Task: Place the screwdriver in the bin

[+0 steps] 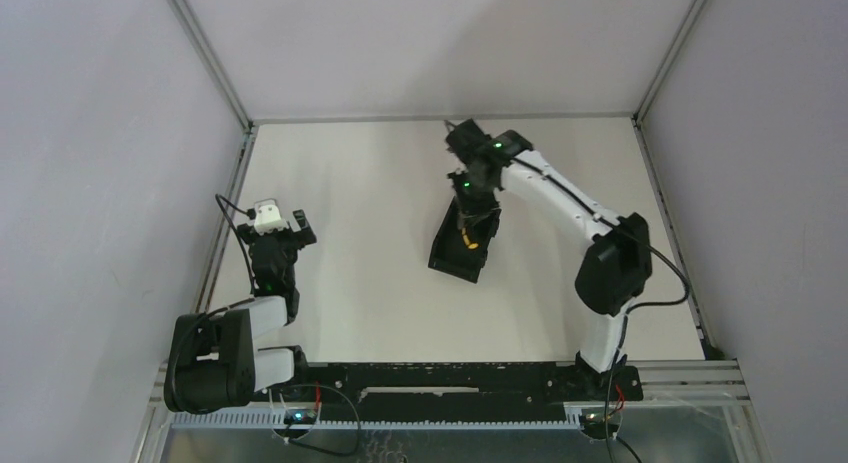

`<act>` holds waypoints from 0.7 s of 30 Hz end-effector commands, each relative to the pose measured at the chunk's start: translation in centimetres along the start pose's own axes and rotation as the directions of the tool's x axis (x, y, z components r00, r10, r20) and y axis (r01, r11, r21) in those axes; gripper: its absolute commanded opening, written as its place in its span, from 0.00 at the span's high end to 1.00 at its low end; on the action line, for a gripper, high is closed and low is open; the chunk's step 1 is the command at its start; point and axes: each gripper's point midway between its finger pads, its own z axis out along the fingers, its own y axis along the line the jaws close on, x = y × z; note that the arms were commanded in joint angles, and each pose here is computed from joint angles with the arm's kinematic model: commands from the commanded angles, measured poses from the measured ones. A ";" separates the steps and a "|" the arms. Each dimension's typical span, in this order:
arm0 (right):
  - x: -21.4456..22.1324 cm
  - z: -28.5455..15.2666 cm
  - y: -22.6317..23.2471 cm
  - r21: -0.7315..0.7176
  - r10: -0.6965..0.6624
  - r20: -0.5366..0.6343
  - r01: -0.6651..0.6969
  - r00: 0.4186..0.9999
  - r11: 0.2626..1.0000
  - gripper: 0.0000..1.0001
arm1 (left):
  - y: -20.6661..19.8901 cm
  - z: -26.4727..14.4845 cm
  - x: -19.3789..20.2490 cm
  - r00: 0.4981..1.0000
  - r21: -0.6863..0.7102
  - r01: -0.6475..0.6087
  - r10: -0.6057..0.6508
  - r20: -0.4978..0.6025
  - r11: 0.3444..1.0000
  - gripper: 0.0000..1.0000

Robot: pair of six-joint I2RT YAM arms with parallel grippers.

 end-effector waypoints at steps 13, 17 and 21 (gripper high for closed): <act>-1.3 6.9 2.7 -0.043 0.043 -0.005 -0.044 0.999 0.998 1.00 | -0.4 0.9 -2.8 0.997 0.007 -0.003 0.002 0.077 1.000 0.00; -0.6 9.0 1.3 0.002 0.070 -0.016 -0.070 0.997 0.998 1.00 | -0.4 0.9 -2.7 0.997 0.007 -0.003 0.002 0.076 1.000 0.00; 0.0 10.9 0.4 0.020 0.088 -0.020 -0.087 0.996 0.996 1.00 | -0.4 0.9 -2.7 0.997 0.006 -0.003 0.002 0.075 1.000 0.00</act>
